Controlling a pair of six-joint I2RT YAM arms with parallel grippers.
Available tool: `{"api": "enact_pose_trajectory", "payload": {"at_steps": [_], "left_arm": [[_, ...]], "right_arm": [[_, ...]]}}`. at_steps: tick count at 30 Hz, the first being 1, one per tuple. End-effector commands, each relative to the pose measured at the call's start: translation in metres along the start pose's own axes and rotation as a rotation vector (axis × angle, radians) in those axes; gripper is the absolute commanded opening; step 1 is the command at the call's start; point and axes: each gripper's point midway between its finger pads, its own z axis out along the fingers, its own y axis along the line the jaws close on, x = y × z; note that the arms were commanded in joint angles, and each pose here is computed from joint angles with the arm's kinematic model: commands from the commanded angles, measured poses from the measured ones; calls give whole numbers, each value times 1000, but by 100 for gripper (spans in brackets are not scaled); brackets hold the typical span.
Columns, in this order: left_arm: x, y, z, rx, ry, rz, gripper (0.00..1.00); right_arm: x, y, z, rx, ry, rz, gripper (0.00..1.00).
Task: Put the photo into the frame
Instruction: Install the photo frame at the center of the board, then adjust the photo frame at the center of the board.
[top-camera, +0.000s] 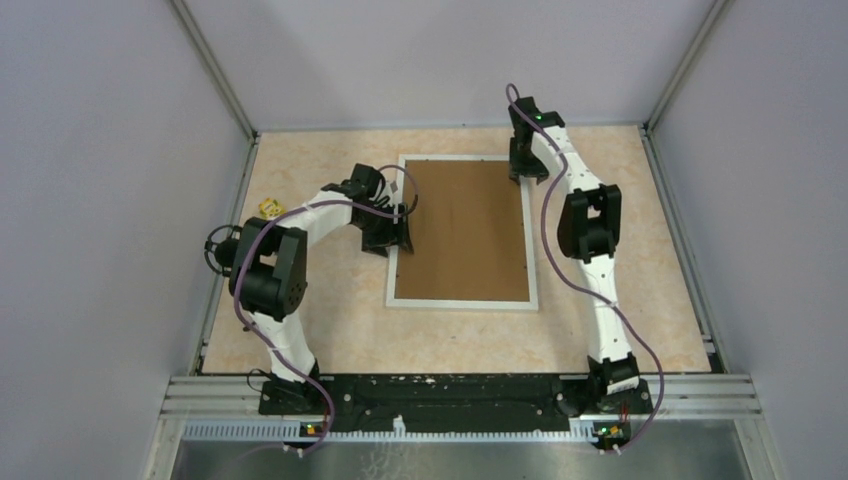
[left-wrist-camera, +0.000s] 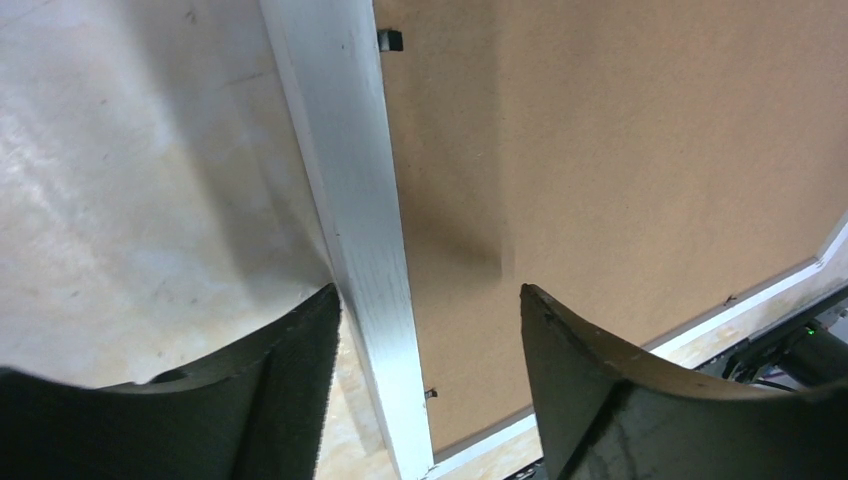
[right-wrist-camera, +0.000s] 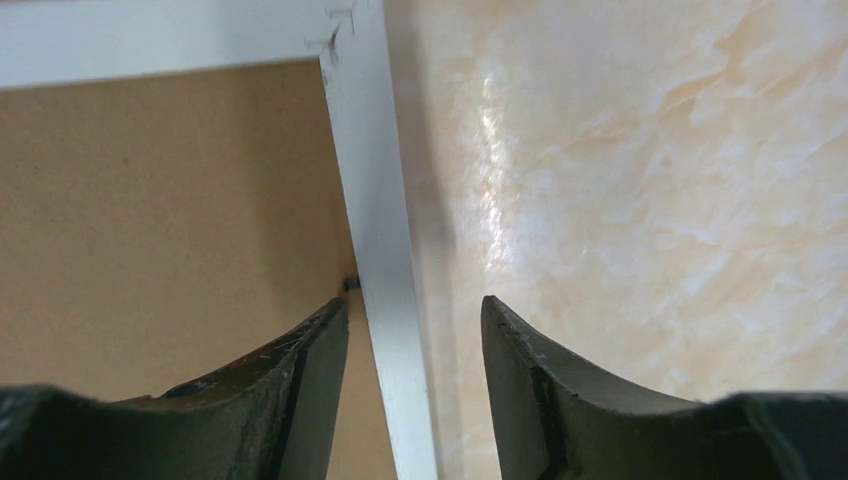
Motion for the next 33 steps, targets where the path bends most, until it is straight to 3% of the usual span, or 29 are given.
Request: {"api": "enact_pose_trajectory", "payload": {"at_steps": [1, 5, 10, 15, 20, 23, 27, 33], "left_arm": [[-26, -11, -48, -76, -185, 93, 81], [-23, -39, -78, -74, -245, 139, 94], [39, -97, -90, 111, -148, 192, 97], [134, -143, -71, 199, 20, 294, 95], [193, -159, -50, 255, 153, 341, 92], [206, -157, -37, 269, 212, 320, 91], [217, -147, -15, 241, 289, 294, 91], [181, -114, 18, 66, 222, 263, 91]], "right_arm": [[19, 10, -43, -108, 41, 11, 56], [32, 11, -85, -231, -53, 58, 68], [58, 18, -72, -313, -26, 45, 68], [56, 15, -47, -283, -27, 53, 58], [53, -7, -29, -201, -57, 104, 34], [66, -15, -20, -167, -41, 106, 25], [89, -22, -11, -134, -7, 110, 24], [135, -32, -15, -140, 35, 154, 13]]}}
